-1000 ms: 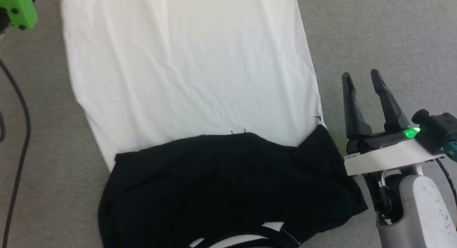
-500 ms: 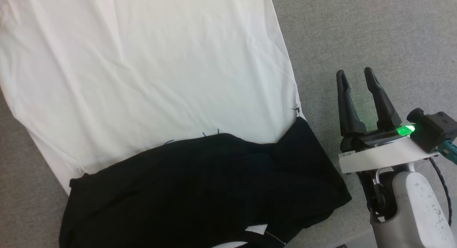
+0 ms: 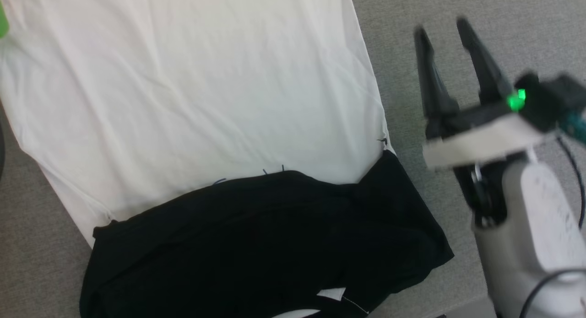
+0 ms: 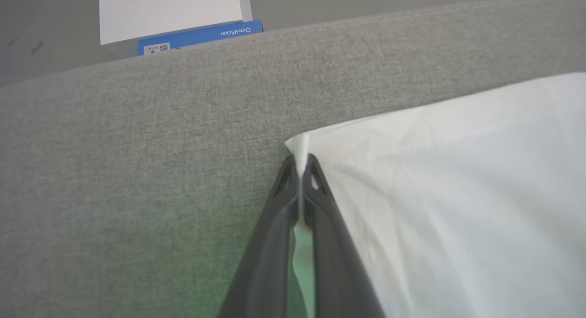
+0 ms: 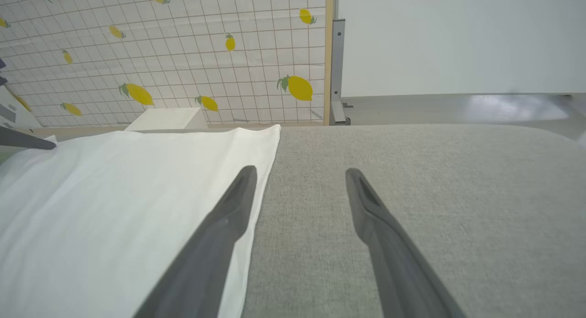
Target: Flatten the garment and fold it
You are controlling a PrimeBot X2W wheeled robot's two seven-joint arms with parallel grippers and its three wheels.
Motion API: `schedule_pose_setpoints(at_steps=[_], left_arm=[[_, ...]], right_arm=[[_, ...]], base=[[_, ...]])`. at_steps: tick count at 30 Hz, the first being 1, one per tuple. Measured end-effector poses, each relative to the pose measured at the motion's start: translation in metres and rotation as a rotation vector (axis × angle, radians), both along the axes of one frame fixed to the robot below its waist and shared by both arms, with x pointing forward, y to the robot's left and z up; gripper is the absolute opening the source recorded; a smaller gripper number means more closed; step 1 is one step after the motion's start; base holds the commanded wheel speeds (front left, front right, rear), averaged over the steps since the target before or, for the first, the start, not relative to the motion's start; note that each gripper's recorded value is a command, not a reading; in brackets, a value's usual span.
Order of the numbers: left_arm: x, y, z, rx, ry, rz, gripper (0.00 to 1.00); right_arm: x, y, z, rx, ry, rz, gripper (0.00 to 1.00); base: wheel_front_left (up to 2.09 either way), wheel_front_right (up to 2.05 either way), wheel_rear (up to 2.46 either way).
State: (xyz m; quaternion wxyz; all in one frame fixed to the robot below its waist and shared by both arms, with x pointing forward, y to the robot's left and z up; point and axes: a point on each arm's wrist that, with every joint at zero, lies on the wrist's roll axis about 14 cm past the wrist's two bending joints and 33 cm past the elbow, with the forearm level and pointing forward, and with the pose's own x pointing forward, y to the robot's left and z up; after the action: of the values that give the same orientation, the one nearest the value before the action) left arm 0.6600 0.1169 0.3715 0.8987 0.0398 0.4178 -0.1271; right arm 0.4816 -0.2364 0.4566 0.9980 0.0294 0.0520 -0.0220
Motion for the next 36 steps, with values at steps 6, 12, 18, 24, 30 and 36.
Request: schedule_pose_setpoints(at_steps=[6, 12, 18, 24, 30, 36], left_arm=[[-0.001, -0.001, 0.003, -0.003, -0.036, -0.026, 0.00], [0.001, -0.006, 0.006, -0.016, -0.067, -0.065, 0.00], [0.003, -0.010, 0.008, -0.024, -0.095, -0.107, 0.00], [0.006, -0.006, 0.005, -0.024, -0.116, -0.121, 0.00], [0.006, 0.001, 0.001, -0.016, -0.124, -0.122, 0.00], [0.007, 0.005, 0.000, -0.015, -0.133, -0.117, 0.00]], right_arm=[[0.071, 0.016, 0.027, -0.028, -0.003, 0.091, 1.00], [0.131, 0.022, 0.013, 0.002, 0.149, 0.115, 1.00], [0.162, 0.024, -0.029, -0.029, 0.402, 0.108, 1.00], [0.172, 0.028, -0.067, -0.094, 0.609, 0.109, 1.00], [0.170, 0.041, -0.094, -0.131, 0.793, 0.136, 0.67], [0.167, 0.040, -0.092, -0.239, 0.908, 0.128, 0.00]], base=[[0.00, 0.00, 0.00], [0.00, 0.00, 0.00], [0.00, 0.00, 0.00], [0.00, 0.00, 0.00], [0.00, 0.00, 0.00], [0.00, 0.00, 0.00]])
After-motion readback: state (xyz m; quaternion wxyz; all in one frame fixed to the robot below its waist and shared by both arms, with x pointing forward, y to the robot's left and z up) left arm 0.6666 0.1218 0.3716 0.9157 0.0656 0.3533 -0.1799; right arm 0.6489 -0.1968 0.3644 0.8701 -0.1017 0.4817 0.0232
